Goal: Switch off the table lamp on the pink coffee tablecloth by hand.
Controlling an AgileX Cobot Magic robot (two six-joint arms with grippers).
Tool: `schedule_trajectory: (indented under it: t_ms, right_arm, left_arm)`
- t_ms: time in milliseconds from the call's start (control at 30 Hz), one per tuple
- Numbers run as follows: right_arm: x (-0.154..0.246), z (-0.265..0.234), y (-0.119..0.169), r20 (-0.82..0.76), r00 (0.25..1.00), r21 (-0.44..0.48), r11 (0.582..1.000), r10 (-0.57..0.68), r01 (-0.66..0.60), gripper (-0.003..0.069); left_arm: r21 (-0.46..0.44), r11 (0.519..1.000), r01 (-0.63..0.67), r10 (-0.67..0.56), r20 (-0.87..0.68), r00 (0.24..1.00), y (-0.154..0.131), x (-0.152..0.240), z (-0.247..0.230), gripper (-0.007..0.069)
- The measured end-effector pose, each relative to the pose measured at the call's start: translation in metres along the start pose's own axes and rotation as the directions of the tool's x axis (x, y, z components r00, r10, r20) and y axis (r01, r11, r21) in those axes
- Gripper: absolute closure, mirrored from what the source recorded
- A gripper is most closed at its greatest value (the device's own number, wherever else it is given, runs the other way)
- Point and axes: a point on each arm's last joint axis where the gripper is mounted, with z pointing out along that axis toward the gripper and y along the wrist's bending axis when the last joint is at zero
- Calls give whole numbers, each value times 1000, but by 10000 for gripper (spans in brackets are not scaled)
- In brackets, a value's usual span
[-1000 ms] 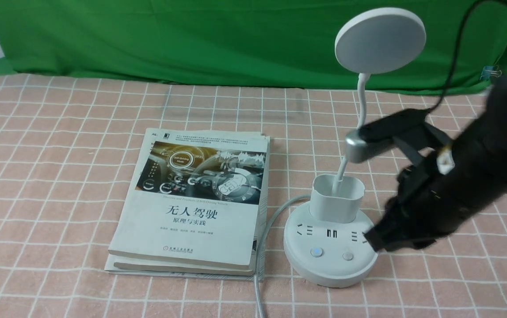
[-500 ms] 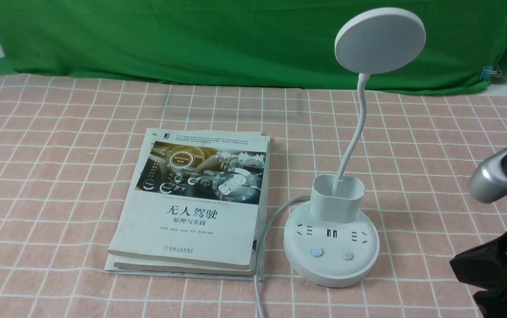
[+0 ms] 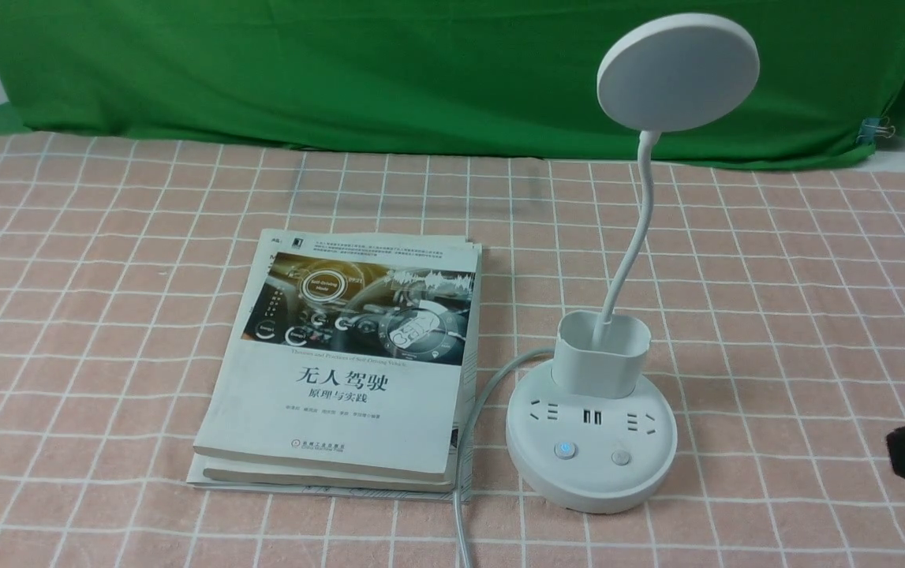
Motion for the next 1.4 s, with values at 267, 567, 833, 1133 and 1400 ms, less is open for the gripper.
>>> schedule_trajectory:
  t_ms: [267, 567, 833, 1133, 1400]
  right_arm:
    - [104, 11, -25, 307, 951, 253, 961, 34, -115, 622]
    - [149, 33, -28, 380, 925, 304, 945, -3, -122, 622]
    - [148, 33, -28, 403, 915, 307, 944, -12, -123, 622]
    - [147, 33, -28, 404, 915, 307, 944, -12, -123, 615]
    - [147, 33, -28, 404, 915, 307, 944, -12, -123, 600]
  left_arm:
    - [0, 1000, 0, 0, 0, 1000, 0, 0, 0, 619]
    - [0, 1000, 0, 0, 0, 1000, 0, 0, 0, 619]
    - [0, 1000, 0, 0, -1, 1000, 0, 0, 0, 619]
    - [0, 1000, 0, 0, -1, 1000, 0, 0, 0, 619]
    - [0, 1000, 0, 0, -1, 1000, 0, 0, 0, 619]
